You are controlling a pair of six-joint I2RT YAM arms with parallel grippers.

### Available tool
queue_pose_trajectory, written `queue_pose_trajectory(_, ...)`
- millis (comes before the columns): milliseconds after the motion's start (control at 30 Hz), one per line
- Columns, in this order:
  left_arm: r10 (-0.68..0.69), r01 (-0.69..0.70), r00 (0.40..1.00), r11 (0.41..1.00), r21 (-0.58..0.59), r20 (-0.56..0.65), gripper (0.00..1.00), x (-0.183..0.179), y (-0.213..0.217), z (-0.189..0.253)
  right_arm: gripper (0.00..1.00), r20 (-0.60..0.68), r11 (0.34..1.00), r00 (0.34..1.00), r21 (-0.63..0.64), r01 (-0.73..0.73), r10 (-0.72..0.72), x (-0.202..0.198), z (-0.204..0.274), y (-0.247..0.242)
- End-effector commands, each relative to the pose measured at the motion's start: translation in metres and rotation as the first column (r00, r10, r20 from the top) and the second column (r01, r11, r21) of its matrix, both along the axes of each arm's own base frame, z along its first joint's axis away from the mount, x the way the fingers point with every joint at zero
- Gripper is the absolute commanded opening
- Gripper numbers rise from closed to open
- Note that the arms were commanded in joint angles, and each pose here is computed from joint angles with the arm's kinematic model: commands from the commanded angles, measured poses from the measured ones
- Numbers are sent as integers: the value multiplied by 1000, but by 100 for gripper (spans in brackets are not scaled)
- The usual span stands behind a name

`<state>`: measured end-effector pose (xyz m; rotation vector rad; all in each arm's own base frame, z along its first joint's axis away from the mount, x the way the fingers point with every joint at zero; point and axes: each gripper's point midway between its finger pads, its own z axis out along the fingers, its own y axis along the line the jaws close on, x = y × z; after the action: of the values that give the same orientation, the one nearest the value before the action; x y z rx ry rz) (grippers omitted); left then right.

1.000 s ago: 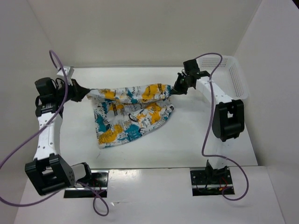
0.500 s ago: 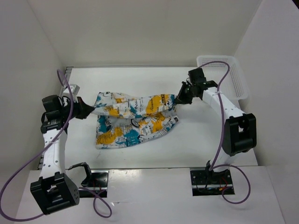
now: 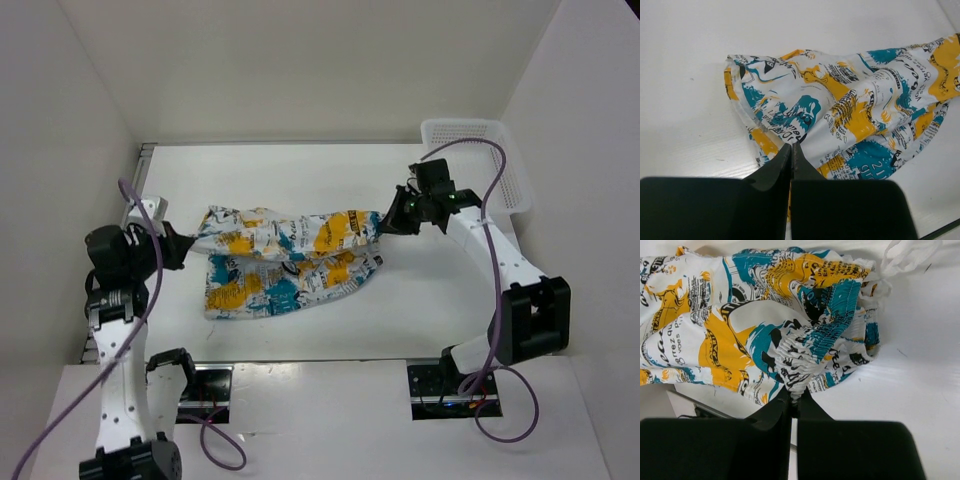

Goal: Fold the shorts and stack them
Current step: Fold the shorts

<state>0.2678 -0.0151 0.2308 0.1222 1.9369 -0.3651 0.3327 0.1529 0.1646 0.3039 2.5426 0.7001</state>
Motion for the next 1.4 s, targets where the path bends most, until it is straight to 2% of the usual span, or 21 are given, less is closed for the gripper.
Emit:
queue_pose_trajectory(0, -20, 20, 1000, 1000, 21, 13, 0, -22, -9, -8, 0, 2, 999, 999, 20, -38, 38, -23, 0, -1)
queue_pose_trajectory(200, -41, 41, 999, 999, -3, -22, 0, -61, -25, -37, 0, -82, 999, 996, 46, -11, 15, -53, -26, -3)
queue_pose_trajectory(233, -41, 41, 998, 999, -9, -38, 7, -67, -27, -44, 0, -88, 1000, 996, 20, 6, -5, -57, -29, -9)
queue_pose_trajectory(267, -50, 48, 996, 999, -25, -68, 25, -73, -30, -57, 12, -91, 1000, 996, 12, 23, -21, -58, -31, -11)
queue_pose_trajectory(300, -51, 47, 993, 998, -41, -110, 56, -83, -34, -70, 27, -117, 1000, 993, 6, 23, -22, -67, -38, -13)
queue_pose_trajectory(333, -51, 47, 993, 998, -40, -107, 80, -90, -36, -74, 47, -114, 999, 993, 13, 33, -31, -67, -35, -13)
queue_pose_trajectory(367, -51, 47, 992, 998, -43, -115, 90, -94, -37, -80, 86, -128, 999, 991, 14, 40, -38, -69, -36, -13)
queue_pose_trajectory(400, -62, 57, 990, 997, -46, -123, 99, -96, -40, -89, 92, -128, 998, 990, 4, 57, -56, -68, -37, -15)
queue_pose_trajectory(433, -71, 67, 992, 997, -46, -107, 99, -97, -41, -86, 97, -141, 997, 987, -2, 76, -75, -69, -38, -17)
queue_pose_trajectory(567, -49, 46, 993, 999, -26, -108, 99, -83, -33, -80, 99, -100, 992, 987, -27, 124, -126, -53, -28, -22)
queue_pose_trajectory(600, -48, 46, 994, 999, -23, -98, 97, -79, -32, -70, 94, -87, 990, 986, -26, 141, -143, -47, -25, -22)
queue_pose_trajectory(633, -40, 39, 994, 999, -19, -101, 91, -74, -29, -66, 83, -54, 990, 988, -14, 142, -142, -36, -18, -20)
queue_pose_trajectory(667, -32, 29, 989, 999, -27, -143, 79, -66, -25, -69, 51, -29, 989, 988, 2, 149, -149, -30, -11, -18)
queue_pose_trajectory(700, -25, 20, 986, 999, -28, -162, 64, -60, -22, -68, 30, -41, 987, 987, 5, 158, -158, -22, -15, -16)
queue_pose_trajectory(733, -21, 19, 988, 1000, -15, -154, 35, -51, -19, -59, 16, -9, 991, 992, 39, 129, -129, -12, -5, -5)
queue_pose_trajectory(767, -36, 30, 976, 999, -34, -213, 23, -41, -19, -69, 3, -9, 992, 993, 39, 120, -120, -7, -6, -1)
queue_pose_trajectory(833, -76, 74, 979, 997, -17, -188, 13, -19, -24, -66, 0, -34, 997, 997, 25, 66, -65, 1, -18, 15)
queue_pose_trajectory(867, -82, 78, 967, 997, -23, -243, 7, -7, -23, -75, 0, -34, 998, 998, 16, 62, -61, 5, -25, 18)
queue_pose_trajectory(1033, -180, 178, 913, 983, -40, -366, 6, 24, -48, -110, 0, -112, 999, 993, -18, 35, -36, 19, -77, 30)
queue_pose_trajectory(1200, -159, 180, 893, 984, 11, -420, 3, 41, -52, -131, 0, -194, 996, 980, -88, 29, -45, 4, -128, 27)
queue_pose_trajectory(1367, -194, 211, 905, 977, 4, -379, 3, 56, -61, -112, 2, -246, 991, 969, -123, -57, 25, -15, -149, 52)
